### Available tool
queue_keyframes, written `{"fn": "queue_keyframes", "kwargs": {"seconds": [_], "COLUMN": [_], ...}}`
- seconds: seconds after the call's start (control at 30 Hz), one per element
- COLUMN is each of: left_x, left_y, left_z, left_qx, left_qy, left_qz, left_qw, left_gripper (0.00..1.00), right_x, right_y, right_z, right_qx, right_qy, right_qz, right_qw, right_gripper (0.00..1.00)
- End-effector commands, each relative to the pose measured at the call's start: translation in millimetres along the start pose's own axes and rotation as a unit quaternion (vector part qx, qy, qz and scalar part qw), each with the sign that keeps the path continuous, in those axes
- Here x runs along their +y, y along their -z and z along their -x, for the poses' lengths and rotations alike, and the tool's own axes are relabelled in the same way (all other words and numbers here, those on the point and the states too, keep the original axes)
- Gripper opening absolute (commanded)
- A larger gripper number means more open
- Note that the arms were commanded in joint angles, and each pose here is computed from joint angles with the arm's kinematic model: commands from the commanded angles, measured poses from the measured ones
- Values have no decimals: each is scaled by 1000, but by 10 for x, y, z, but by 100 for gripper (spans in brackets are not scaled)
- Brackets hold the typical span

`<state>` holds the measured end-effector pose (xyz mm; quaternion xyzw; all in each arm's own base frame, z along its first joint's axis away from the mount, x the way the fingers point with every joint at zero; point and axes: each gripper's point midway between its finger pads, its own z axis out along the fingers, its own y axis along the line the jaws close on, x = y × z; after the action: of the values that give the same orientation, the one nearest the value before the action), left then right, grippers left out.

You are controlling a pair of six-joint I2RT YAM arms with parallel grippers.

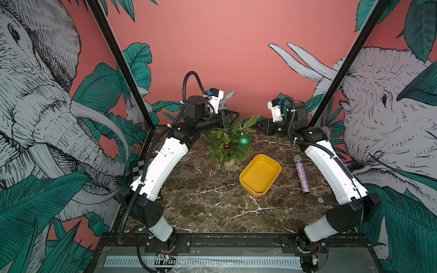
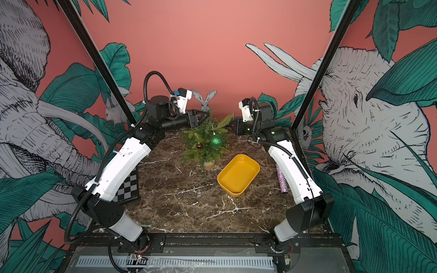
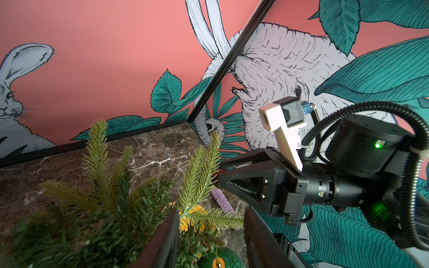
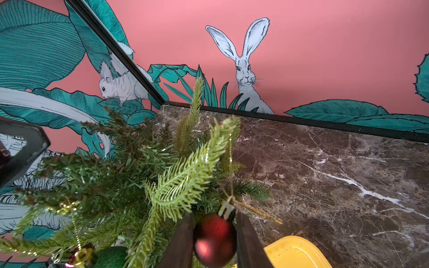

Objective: Decorate the small christmas tree with ornaments
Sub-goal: Hang an ornament on the christmas tree.

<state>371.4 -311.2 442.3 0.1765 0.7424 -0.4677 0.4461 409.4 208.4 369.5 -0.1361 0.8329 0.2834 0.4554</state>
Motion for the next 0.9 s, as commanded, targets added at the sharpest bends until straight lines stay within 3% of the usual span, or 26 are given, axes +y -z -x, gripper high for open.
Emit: {"fn": "queue_keyframes", "kwargs": {"seconds": [0.0,0.3,0.53,0.87], "left_x": [-60,-62,-73,-140], "left_y": [58,80,87,145], "left_z": [66,45,42,61], "left_qx": [-12,-11,-11,-13], "left_qy": [-9,-11,-11,-10], "left_qz": [-5,-3,-5,-12], "left_qw": [1000,1000,1000,1000], "left_gripper": [47,47,47,47], "right_x": [1,-39,-107,-76], "right_y": [35,51,145,418], "right_z": [99,64,19,-68], "right_qx": [-22,-31,-38,-54], "right_qy": [14,7,8,7], "right_qz": [-1,-7,-29,-37], "right_qw": [1000,999,999,998], "right_gripper": [21,29,47,50]}}
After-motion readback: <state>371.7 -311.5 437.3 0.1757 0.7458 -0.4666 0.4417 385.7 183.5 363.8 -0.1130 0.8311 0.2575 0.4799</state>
